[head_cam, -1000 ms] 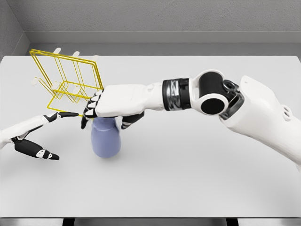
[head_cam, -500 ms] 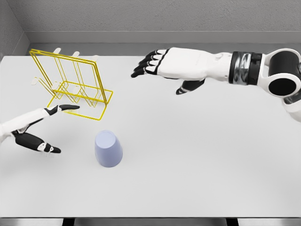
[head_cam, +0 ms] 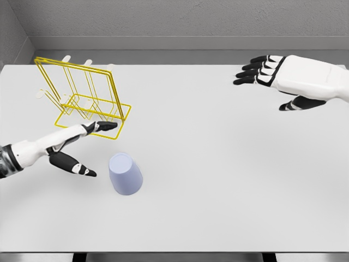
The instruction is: Place the cup on the cup holder with both arms
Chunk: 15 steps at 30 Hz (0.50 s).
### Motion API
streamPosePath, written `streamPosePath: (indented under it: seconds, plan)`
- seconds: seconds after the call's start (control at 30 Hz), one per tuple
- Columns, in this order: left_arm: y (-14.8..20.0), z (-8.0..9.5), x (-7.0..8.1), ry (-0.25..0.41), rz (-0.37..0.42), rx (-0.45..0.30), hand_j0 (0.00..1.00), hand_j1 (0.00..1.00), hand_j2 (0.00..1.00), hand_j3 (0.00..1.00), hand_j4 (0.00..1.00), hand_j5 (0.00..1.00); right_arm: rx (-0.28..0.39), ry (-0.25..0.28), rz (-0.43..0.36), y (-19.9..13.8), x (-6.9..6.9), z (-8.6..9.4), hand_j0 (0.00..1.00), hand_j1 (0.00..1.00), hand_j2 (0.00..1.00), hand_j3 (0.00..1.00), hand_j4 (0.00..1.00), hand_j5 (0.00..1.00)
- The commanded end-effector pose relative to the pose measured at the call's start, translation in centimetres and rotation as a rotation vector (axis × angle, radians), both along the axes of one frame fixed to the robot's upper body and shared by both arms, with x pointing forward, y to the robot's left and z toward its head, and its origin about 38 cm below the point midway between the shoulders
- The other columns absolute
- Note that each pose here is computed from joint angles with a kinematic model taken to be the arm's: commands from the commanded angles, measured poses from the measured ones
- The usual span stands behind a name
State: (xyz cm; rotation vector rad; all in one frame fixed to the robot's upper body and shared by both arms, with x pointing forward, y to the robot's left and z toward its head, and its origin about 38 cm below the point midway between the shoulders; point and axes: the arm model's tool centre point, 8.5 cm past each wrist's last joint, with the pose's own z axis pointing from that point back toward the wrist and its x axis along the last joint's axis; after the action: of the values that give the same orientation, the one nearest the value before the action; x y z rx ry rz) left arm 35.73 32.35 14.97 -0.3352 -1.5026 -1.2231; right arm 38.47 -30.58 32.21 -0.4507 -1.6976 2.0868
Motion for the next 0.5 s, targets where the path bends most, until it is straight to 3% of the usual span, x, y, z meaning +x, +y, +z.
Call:
streamPosePath:
  seconds: [0.0,0.3,0.47]
  plan:
    - [0.0,-0.7,0.2,0.067,0.035,0.003,1.0,1.0,1.0,1.0,1.0,1.0,-0.006,-0.005,-0.016,-0.7,-0.1,0.5,1.0,1.0,1.0,1.0,1.0,1.0]
    - [-2.0,-1.9,-0.3,0.107,-0.002,-0.019,1.0,1.0,1.0,1.0,1.0,1.0,-0.005,0.015,-0.007,-0.5,-0.3,-0.4,1.0,1.0,1.0,1.0,1.0,1.0]
    - [-1.7,-1.7,-0.5,0.11,-0.005,-0.017,1.0,1.0,1.0,1.0,1.0,1.0,0.001,0.026,-0.008,-0.4,-0.3,-0.8,1.0,1.0,1.0,1.0,1.0,1.0]
